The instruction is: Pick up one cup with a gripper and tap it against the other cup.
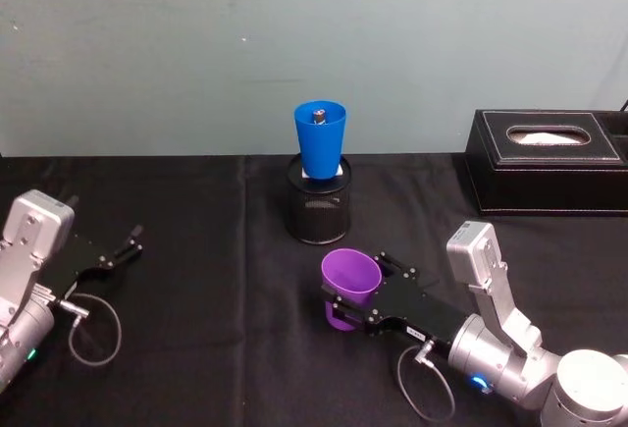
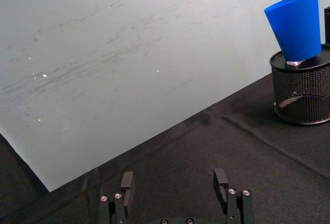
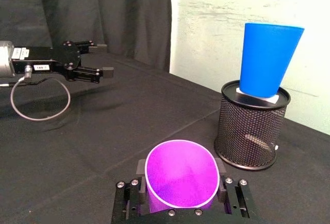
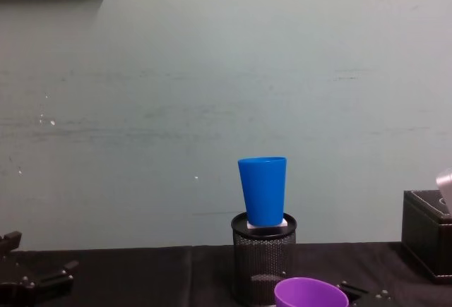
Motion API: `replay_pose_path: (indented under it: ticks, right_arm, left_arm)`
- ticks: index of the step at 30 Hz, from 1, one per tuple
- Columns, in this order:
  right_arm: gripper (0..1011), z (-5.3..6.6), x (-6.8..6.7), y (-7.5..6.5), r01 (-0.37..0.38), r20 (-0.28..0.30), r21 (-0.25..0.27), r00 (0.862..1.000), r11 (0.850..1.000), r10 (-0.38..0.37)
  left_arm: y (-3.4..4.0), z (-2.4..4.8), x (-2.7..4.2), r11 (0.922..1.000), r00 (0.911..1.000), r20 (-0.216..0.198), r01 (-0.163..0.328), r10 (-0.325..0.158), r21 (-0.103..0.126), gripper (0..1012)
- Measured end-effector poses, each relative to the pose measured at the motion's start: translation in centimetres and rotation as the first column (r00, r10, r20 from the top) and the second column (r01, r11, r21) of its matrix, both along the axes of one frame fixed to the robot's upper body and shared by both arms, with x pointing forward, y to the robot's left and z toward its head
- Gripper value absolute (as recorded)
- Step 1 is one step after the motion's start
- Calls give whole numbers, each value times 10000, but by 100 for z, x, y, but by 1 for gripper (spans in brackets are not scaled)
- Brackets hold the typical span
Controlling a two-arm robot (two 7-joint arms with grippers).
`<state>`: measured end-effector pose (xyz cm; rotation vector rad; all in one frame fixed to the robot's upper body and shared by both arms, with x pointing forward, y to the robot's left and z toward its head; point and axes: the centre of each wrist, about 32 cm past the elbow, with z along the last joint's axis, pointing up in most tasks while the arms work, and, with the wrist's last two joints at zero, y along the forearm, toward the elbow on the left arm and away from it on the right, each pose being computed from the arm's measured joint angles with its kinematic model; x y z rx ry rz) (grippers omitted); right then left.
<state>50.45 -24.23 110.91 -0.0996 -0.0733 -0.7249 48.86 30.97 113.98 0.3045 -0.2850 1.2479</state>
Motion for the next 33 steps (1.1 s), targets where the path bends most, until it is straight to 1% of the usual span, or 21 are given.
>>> replay_pose_path:
  ticks: [5, 11, 18, 20, 22, 25, 29, 30, 32, 33]
  right_arm:
    - [840, 3, -1, 2, -1, 6, -3, 10000, 10000, 1]
    - [995, 3, -4, 3, 1, 1, -12, 10000, 10000, -1]
    - [1002, 7, -7, 3, 7, 20, -10, 10000, 10000, -7]
    - [1003, 28, -13, 7, 24, 135, 51, 9999, 10000, -25]
    - [1002, 92, -21, 5, 83, 408, 252, 9991, 9996, -93]
    - [1003, 140, -30, 1, 129, 572, 410, 9982, 9991, -152]
    - [1003, 232, -61, -1, 301, 823, 705, 9960, 9971, -359]
    - [1003, 266, -75, -4, 445, 900, 830, 9946, 9956, -520]
    - [1003, 291, -92, -9, 695, 943, 957, 9924, 9930, -786]
    - [1003, 311, -108, -11, 958, 944, 1081, 9899, 9895, -1062]
  left_arm:
    - [0, 0, 0, 10000, 10000, 0, 0, 0, 0, 1000]
    - [0, 0, 0, 10000, 10000, 0, 0, 0, 0, 1000]
    - [0, 0, 0, 10000, 10000, 0, 0, 0, 0, 1000]
    - [0, 0, 0, 10000, 10000, 0, 0, 0, 1, 1000]
    - [0, 0, 0, 10000, 10000, 1, 0, 0, 0, 1000]
    - [0, 0, 0, 10000, 10000, 0, -1, 1, 1, 1000]
    - [0, 0, 0, 10000, 10000, 1, 0, 0, 0, 1000]
    - [0, 0, 0, 10000, 10000, 0, 0, 0, 0, 1000]
    - [0, 0, 0, 10000, 10000, 0, -1, 1, 1, 1000]
    - [0, 0, 0, 10000, 10000, -1, 0, 0, 0, 1000]
